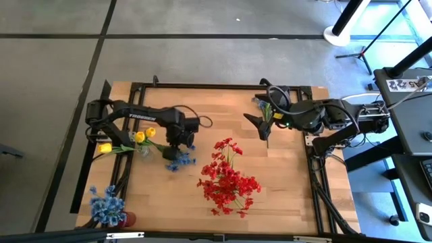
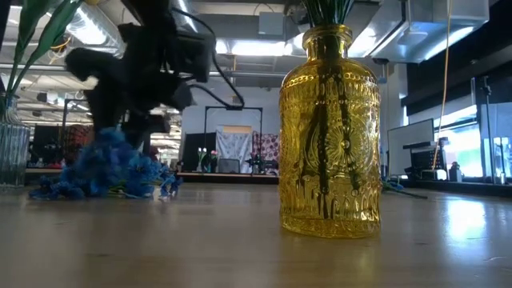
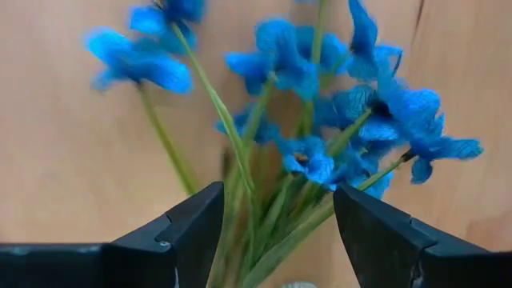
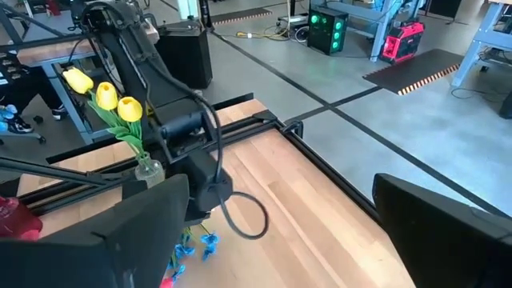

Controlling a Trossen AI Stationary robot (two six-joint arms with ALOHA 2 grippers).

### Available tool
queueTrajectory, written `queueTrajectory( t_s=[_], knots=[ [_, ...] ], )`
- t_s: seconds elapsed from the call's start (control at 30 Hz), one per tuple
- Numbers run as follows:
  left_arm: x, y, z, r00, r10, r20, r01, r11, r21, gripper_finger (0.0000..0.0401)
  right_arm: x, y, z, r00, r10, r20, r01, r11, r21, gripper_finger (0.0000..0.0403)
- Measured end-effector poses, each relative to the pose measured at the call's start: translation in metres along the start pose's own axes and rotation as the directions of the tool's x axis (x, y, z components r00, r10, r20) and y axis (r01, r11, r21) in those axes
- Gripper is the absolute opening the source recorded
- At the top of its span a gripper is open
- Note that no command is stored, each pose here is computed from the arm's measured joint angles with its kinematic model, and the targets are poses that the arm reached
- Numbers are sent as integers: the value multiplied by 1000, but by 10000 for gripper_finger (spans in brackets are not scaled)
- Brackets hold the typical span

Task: Sort flowers into vase by color
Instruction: Put the bottom blue flowers into the red vase

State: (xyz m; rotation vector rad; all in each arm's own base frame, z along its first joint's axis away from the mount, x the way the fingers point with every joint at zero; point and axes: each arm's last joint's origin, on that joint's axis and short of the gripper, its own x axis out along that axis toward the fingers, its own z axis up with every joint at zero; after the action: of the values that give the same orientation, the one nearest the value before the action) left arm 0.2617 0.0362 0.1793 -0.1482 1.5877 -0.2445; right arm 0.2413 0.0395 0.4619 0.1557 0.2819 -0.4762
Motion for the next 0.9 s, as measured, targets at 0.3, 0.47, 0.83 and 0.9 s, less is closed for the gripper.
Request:
queueTrajectory(
  t_s=[0.3,0.47,0.83,0.9],
  knots=[
    [19,-11,-15,995,-2,-102,5,1000,29,234,0,0,0,1000,-3,-1,3,998,57,392],
    [-4,-21,-11,998,46,-48,-42,996,76,234,0,-1,0,1000,-21,4,21,998,57,392],
    [12,-15,-25,991,86,-99,-72,988,138,234,2,0,-1,999,-46,5,46,995,84,392],
    [19,-13,-26,993,86,-86,-73,987,140,234,3,0,-2,999,-49,-4,49,995,88,392]
  ],
)
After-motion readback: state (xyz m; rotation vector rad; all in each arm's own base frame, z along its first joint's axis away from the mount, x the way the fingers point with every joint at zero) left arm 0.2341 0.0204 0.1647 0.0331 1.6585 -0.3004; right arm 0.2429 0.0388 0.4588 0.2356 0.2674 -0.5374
